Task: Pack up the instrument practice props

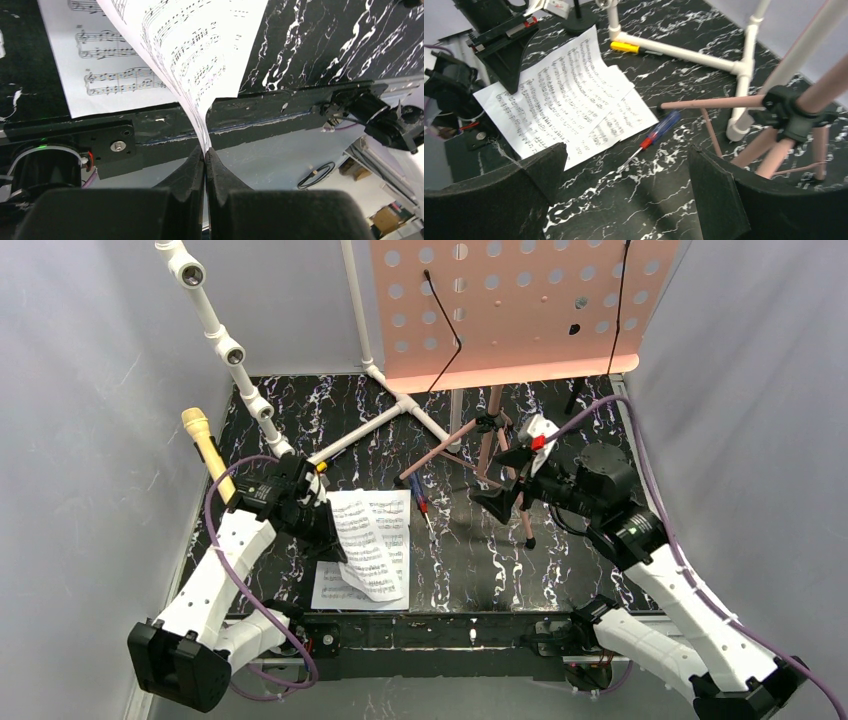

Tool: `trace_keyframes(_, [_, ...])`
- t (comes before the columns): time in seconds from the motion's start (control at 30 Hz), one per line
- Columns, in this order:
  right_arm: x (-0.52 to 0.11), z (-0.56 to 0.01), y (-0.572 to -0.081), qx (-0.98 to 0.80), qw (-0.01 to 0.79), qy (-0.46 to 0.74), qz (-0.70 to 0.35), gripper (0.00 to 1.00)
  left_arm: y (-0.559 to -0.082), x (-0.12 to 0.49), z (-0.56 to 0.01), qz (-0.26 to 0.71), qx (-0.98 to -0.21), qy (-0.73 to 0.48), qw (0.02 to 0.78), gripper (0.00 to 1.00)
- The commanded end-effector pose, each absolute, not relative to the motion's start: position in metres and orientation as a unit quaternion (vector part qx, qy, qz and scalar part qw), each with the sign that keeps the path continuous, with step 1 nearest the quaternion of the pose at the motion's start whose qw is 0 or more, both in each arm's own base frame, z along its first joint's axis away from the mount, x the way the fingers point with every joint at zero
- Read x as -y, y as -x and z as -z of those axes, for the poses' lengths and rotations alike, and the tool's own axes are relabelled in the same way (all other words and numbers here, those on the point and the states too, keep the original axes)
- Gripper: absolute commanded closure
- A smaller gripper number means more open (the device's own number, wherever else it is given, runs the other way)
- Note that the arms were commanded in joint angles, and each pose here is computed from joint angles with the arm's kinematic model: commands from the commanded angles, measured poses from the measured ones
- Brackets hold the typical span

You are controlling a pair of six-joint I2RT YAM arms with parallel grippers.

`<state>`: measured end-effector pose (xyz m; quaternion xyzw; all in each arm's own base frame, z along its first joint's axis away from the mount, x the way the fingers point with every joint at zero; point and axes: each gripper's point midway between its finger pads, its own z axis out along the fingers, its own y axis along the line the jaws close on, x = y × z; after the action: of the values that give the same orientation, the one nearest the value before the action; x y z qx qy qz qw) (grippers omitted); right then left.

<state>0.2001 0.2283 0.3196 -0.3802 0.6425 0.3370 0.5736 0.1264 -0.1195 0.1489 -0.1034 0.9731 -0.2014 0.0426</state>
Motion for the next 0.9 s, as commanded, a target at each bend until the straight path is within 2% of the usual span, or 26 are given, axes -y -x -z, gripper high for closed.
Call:
trace_keyframes(0.0, [-0.245,-0.318,-0.192,-0.626,0.553,0.392,-0.386,0.01,-0.118,0.136,-0.150,0.232,-0.970,0.064,0.028,1.00])
trace_keyframes(0.43, [-0.251,-0.300,-0.197,-0.640,0.536,0.397,-0.382,0.01,-0.105,0.147,-0.149,0.227,-0.974,-0.006,0.029,1.00])
trace_keyframes(0.87, [-0.251,-0.288,-0.203,-0.650,0.531,0.401,-0.367,0.01,-0.121,0.088,-0.107,0.040,-0.997,0.030,0.053,1.00])
